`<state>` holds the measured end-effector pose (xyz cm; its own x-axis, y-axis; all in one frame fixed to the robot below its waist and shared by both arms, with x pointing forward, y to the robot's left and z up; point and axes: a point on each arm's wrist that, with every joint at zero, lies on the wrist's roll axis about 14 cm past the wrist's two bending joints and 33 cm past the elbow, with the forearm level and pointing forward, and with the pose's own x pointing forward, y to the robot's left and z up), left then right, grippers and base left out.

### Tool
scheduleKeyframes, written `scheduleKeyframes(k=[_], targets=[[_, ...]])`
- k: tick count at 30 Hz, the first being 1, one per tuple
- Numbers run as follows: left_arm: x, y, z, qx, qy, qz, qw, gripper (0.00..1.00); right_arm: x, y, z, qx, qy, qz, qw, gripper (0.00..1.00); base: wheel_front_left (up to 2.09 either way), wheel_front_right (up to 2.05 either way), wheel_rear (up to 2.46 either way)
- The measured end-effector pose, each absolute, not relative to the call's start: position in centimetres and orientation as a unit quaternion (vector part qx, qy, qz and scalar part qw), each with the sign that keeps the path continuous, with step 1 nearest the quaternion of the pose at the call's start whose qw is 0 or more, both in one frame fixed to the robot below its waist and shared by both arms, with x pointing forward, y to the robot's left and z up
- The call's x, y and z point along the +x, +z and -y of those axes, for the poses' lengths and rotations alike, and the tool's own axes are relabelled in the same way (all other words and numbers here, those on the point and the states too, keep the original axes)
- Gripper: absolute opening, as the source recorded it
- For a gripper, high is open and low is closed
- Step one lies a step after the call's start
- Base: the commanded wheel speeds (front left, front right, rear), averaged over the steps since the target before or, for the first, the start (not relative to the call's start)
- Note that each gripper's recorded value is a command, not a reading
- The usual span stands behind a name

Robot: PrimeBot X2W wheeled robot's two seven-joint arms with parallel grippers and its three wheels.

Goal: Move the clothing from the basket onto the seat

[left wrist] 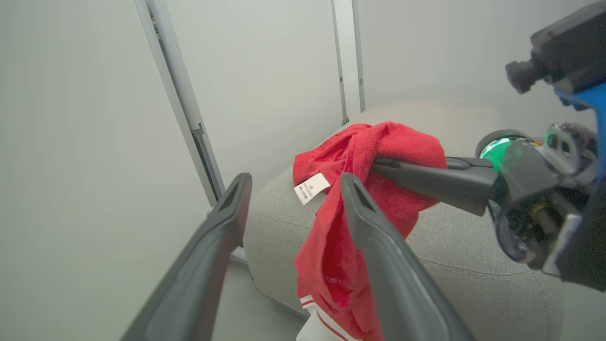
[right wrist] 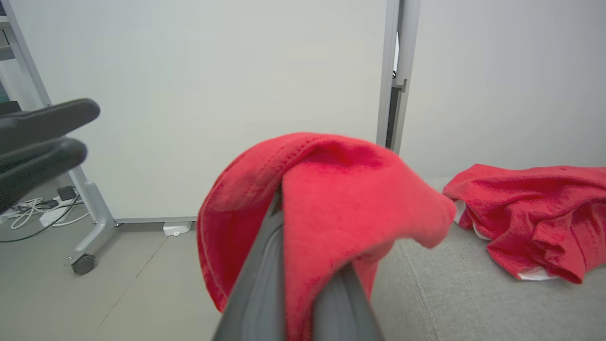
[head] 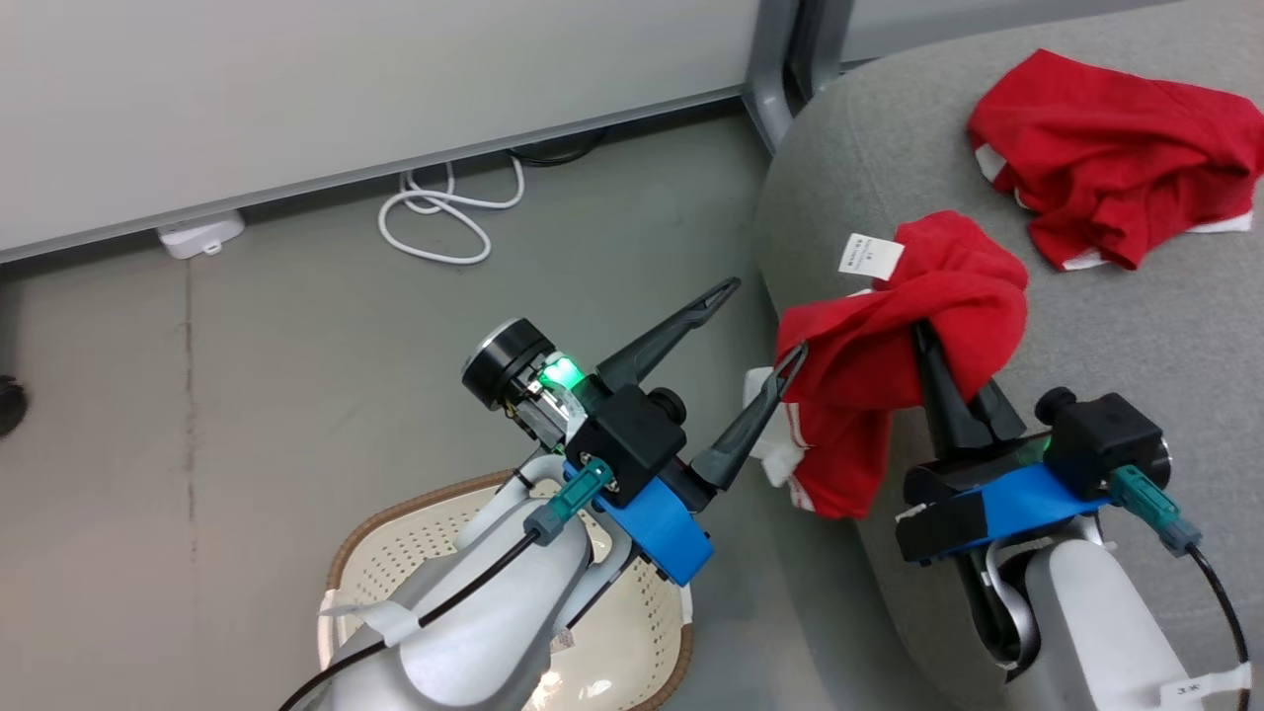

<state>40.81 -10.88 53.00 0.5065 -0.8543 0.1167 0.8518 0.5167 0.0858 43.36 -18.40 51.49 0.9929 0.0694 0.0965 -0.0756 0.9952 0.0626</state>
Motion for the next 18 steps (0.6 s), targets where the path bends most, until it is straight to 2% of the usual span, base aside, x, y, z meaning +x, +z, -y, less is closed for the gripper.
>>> scheduleKeyframes(k=[9, 14, 18], targets=[[38.2, 51.8, 15.3, -0.007, -0.558, 0.063, 0.827, 1.0, 39.9, 51.4, 25.6, 0.008, -0.068, 0.045, 0.997, 0.0, 0.0, 0.0, 0.0], [37.6, 51.5, 15.9, -0.009, -0.57, 0.059, 0.819, 1.0, 39.0, 51.6, 26.7, 0.005, -0.086, 0.047, 0.995, 0.0, 0.0, 0.0, 0.0], [38.0, 51.1, 15.7, -0.012, -0.569, 0.056, 0.82, 1.0, 40.0, 53.1, 26.9, 0.007, -0.086, 0.072, 0.994, 0.0, 0.0, 0.0, 0.0]])
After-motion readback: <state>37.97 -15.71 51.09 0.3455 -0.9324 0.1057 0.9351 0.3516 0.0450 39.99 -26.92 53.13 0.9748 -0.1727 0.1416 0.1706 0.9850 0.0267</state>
